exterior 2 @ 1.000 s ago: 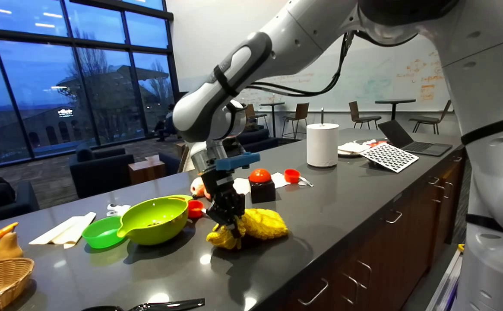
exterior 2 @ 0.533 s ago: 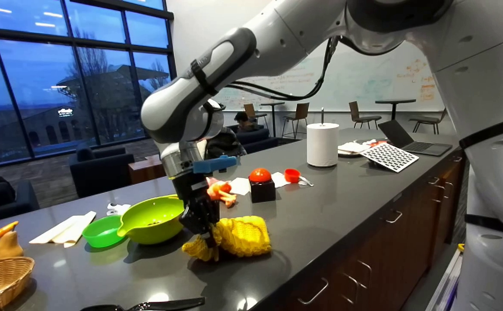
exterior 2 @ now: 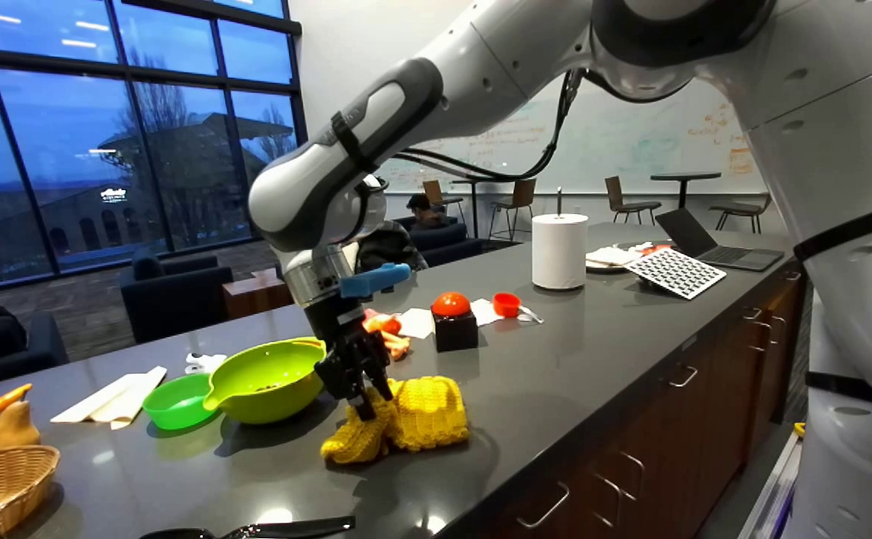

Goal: Unfold the yellow cloth and then fold it again

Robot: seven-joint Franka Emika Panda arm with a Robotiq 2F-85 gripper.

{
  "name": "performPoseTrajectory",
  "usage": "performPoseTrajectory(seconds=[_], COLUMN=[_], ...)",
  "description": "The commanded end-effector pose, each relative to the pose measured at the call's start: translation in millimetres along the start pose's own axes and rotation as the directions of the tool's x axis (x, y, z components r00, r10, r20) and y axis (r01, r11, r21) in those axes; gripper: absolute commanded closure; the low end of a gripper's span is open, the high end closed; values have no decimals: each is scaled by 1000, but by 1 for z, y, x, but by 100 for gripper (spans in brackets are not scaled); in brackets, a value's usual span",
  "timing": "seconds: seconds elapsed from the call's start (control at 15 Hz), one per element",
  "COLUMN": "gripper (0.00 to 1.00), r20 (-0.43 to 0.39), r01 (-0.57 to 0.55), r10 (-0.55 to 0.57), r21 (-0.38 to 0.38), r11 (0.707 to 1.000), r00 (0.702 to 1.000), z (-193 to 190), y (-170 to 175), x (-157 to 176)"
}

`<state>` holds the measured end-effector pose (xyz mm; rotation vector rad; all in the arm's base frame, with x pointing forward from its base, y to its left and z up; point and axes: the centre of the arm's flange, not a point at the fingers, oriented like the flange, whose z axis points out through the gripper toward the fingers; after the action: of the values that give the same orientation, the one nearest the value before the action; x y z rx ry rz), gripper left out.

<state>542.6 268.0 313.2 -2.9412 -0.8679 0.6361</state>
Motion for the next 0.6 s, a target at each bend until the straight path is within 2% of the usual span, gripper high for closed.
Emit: performPoseTrajectory(seconds=[0.0,0.13,0.2,0.53], gripper=[12,2,0,0], r20=[-19,-35,-41,-50], r01=[-79,-135,-166,-311], r10=[78,135,166,316], r21=[-23,-1,12,90], r11=[997,991,986,946], r00=[997,990,985,947], z=[-16,-17,-19,-15], y=[21,39,47,89], x=[-17,-25,-32,-52])
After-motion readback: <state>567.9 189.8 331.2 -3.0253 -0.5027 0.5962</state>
